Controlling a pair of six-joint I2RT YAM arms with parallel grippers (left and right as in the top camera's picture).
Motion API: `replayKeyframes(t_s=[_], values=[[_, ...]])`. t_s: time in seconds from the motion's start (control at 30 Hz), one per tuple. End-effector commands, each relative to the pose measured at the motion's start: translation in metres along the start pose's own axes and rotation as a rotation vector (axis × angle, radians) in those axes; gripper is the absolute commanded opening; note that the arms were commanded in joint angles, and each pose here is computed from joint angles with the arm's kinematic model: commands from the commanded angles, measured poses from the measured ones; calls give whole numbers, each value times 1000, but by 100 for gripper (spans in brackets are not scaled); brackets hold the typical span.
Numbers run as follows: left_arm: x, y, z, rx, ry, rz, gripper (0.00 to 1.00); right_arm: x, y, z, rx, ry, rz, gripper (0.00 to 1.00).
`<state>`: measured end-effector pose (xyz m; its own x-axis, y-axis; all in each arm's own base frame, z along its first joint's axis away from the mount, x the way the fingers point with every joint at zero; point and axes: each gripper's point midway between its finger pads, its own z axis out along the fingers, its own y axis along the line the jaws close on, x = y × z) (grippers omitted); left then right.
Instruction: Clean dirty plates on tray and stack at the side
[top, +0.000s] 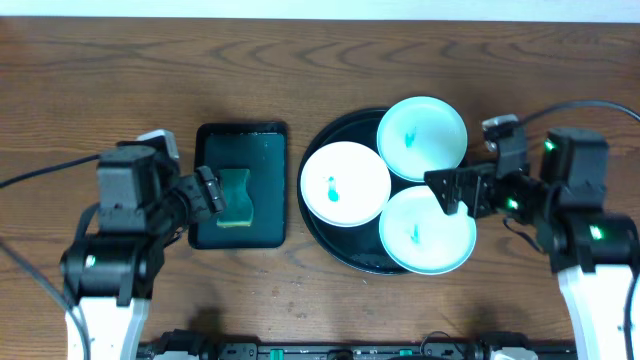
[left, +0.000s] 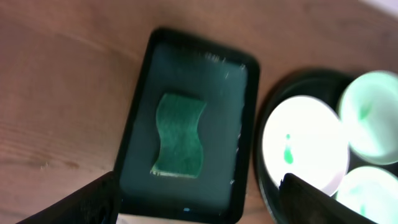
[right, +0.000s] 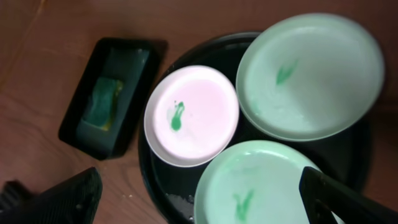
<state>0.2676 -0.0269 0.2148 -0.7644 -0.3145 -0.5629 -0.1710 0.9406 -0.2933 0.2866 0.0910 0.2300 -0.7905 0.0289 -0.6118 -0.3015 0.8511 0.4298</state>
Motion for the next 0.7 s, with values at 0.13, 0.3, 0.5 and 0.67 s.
replayKeyframes(t_s=[0.13, 0.3, 0.5, 0.67], values=[[18, -2, 26, 4, 157, -1, 82, 0, 4, 35, -105, 93, 137, 95], [34, 8, 57, -47, 295, -24, 82, 24, 3, 65, 63, 200, 29, 81], [41, 12, 71, -65, 348, -31, 82, 45, -17, 109, 357, 280, -74, 58], [39, 11, 68, -61, 338, -30, 82, 68, -22, 156, 326, 376, -48, 34]])
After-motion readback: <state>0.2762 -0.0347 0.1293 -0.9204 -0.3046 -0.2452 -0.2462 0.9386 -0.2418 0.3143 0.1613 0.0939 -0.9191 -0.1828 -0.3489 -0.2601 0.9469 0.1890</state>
